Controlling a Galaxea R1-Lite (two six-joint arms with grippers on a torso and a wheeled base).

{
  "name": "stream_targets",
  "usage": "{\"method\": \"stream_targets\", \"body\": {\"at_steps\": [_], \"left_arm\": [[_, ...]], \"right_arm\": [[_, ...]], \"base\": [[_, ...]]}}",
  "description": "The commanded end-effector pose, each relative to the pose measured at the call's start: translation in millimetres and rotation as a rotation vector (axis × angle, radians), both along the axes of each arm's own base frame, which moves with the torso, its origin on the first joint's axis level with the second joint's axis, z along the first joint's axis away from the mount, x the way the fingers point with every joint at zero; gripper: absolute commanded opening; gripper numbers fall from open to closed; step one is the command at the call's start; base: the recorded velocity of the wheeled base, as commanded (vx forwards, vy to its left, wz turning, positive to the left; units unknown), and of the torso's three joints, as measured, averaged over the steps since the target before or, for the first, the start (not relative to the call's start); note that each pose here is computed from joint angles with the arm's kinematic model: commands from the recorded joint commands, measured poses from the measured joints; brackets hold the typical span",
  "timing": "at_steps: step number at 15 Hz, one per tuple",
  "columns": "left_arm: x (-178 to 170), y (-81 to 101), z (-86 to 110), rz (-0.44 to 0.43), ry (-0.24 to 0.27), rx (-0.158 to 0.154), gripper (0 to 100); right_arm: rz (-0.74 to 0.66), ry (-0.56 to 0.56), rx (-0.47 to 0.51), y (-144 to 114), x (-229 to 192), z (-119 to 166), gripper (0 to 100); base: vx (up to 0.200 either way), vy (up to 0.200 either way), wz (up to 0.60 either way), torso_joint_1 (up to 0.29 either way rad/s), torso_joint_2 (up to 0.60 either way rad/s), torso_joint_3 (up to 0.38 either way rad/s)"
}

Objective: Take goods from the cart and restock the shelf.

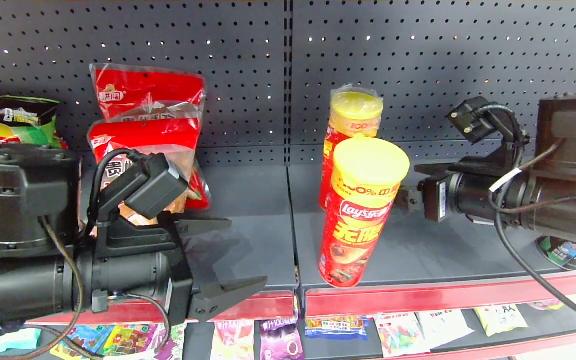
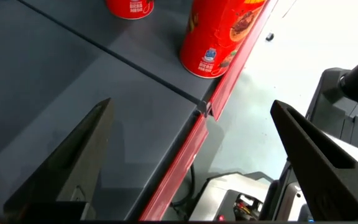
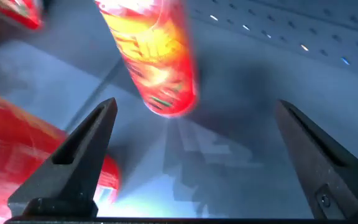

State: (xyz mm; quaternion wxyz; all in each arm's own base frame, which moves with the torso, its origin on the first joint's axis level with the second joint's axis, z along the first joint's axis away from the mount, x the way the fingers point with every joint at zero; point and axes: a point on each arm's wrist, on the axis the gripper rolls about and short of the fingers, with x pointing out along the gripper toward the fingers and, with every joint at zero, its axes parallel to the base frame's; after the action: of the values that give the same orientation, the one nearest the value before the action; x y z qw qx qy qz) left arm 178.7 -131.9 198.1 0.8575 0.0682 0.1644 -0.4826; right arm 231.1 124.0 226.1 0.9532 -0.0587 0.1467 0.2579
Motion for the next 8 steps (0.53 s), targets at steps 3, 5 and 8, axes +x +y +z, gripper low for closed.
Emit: {"method": "stream_targets", "body": {"at_steps": [3, 5, 8], "left_arm": [[9.7, -5.4, -11.1, 0.037, 0.027, 0.043, 100], [23.8, -14.9, -20.7, 0.021, 0.027, 0.090, 100], [44.7, -30.2, -29.3, 0.020, 0.026, 0.130, 100]], "right_arm": [[-0.038, -0.002, -0.009, -21.0, -32.0, -5.4, 100], [-0.038, 0.004, -0.017, -36.7, -62.7, -16.9, 100], [-0.019, 0.020, -0.025, -49.5, -92.0, -33.6, 100]], "base": [[0.000, 0.000, 0.00, 0.000, 0.00, 0.000], [0.000, 0.000, 0.00, 0.000, 0.00, 0.000], [0.000, 0.000, 0.00, 0.000, 0.00, 0.000]]}}
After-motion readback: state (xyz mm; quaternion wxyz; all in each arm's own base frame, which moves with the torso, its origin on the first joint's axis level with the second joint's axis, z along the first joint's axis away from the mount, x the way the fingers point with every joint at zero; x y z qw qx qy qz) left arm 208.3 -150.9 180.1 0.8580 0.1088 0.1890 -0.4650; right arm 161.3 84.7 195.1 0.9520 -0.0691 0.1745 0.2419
